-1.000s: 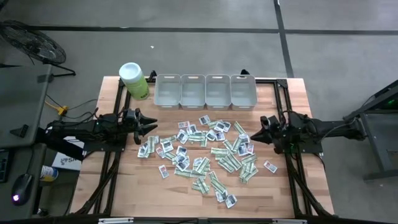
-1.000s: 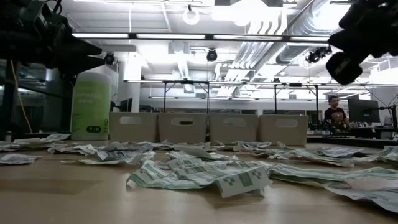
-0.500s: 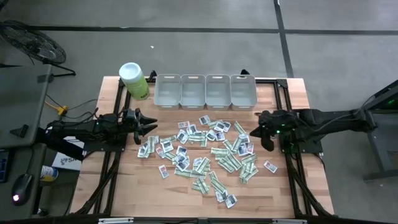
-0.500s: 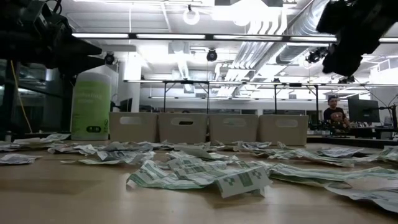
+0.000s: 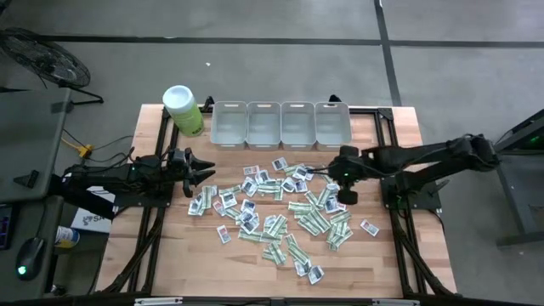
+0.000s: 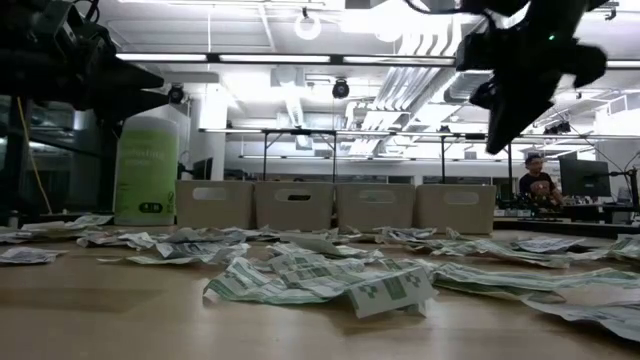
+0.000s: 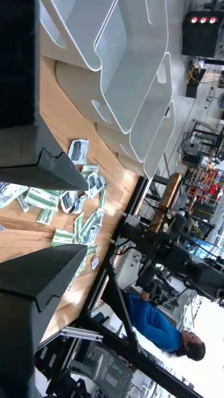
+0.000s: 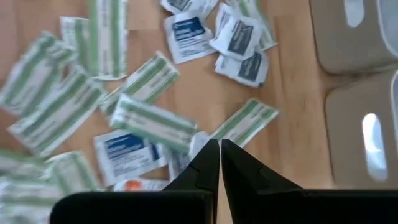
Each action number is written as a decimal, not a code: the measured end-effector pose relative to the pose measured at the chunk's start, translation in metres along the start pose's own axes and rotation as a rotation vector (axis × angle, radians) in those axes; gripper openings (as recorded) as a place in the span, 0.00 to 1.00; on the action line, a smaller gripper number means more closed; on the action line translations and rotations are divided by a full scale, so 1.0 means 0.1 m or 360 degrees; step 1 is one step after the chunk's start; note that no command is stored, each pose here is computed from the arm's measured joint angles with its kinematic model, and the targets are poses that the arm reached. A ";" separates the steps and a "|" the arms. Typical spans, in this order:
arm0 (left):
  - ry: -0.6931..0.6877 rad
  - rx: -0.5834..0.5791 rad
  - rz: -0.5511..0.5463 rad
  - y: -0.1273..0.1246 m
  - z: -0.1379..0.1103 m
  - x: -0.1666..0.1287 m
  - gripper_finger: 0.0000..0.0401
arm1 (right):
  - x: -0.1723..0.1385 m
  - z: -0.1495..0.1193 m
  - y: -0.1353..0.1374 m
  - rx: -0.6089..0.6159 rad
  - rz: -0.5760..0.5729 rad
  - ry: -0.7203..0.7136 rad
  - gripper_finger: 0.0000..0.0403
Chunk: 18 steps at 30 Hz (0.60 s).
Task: Pick & Place First Aid Supplies
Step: Put the bandage into the right gray bin
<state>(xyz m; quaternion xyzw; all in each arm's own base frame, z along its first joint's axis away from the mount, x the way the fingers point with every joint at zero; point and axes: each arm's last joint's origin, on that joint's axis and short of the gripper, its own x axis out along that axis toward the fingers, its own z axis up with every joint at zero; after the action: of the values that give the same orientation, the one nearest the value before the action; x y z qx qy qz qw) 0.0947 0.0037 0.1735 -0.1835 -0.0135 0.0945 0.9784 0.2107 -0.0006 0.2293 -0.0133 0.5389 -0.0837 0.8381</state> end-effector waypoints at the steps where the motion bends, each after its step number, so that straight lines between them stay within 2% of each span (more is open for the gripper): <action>1: 0.0001 0.0000 0.0000 0.00 0.00 0.00 0.37 | 0.04 0.02 0.01 -0.0011 -0.0004 0.0001 0.03; 4: 0.0000 0.0000 0.0000 0.00 0.00 0.00 0.37 | 0.15 0.06 0.03 -0.0065 0.0023 0.0037 0.03; 11: 0.0000 0.0000 0.0000 0.00 0.00 0.00 0.37 | 0.36 0.03 0.05 -0.0613 -0.0065 0.0262 0.03; 16: 0.0000 0.0000 0.0000 0.00 0.00 0.00 0.37 | 0.47 0.04 0.04 -0.0871 -0.0169 0.0338 0.03; 18: 0.0001 0.0000 0.0000 0.00 0.00 0.00 0.37 | 0.53 0.06 0.05 -0.0897 -0.0171 0.0335 0.03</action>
<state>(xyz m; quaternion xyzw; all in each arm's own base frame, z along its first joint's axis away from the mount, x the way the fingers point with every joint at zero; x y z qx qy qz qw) 0.0948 0.0037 0.1735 -0.1834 -0.0132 0.0945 0.9784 0.2381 -0.0041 0.1839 -0.2649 0.6234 0.0240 0.7353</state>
